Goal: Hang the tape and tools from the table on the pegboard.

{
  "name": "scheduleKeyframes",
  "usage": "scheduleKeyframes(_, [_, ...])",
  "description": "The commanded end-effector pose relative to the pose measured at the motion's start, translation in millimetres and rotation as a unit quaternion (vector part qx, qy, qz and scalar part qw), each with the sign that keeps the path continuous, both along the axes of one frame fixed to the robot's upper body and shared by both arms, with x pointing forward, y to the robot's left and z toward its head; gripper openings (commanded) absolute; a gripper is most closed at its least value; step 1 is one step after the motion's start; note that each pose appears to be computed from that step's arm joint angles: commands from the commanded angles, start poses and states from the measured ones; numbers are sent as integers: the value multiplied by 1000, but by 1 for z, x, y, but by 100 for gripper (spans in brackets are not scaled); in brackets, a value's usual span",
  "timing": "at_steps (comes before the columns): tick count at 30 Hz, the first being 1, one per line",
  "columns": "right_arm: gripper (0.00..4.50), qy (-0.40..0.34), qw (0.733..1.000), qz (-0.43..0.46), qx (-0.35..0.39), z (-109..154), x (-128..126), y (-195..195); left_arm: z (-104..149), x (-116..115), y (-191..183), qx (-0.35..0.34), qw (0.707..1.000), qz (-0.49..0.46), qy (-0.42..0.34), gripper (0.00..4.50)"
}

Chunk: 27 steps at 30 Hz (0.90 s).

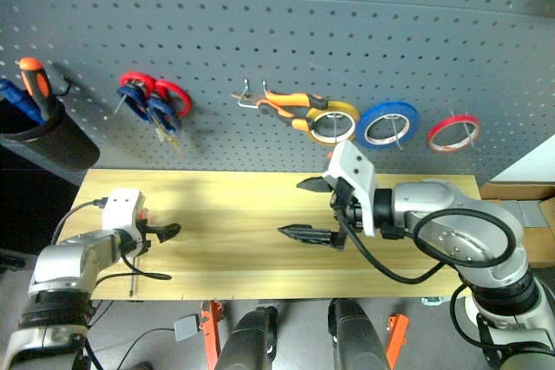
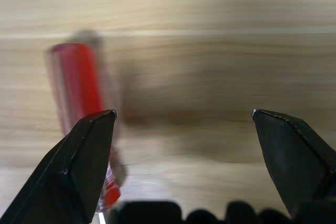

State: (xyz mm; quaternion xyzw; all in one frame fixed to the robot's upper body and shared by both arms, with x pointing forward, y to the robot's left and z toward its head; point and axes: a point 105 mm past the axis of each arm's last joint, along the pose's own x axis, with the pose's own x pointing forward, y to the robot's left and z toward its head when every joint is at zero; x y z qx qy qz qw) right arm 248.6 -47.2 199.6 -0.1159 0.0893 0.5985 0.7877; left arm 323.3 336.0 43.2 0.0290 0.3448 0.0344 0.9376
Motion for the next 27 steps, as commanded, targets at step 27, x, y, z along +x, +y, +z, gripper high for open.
scheduleKeyframes(27, [450,-9,1000,12,5,1,-10,-10,28,-85,-10,-132,947,259,-138,447])
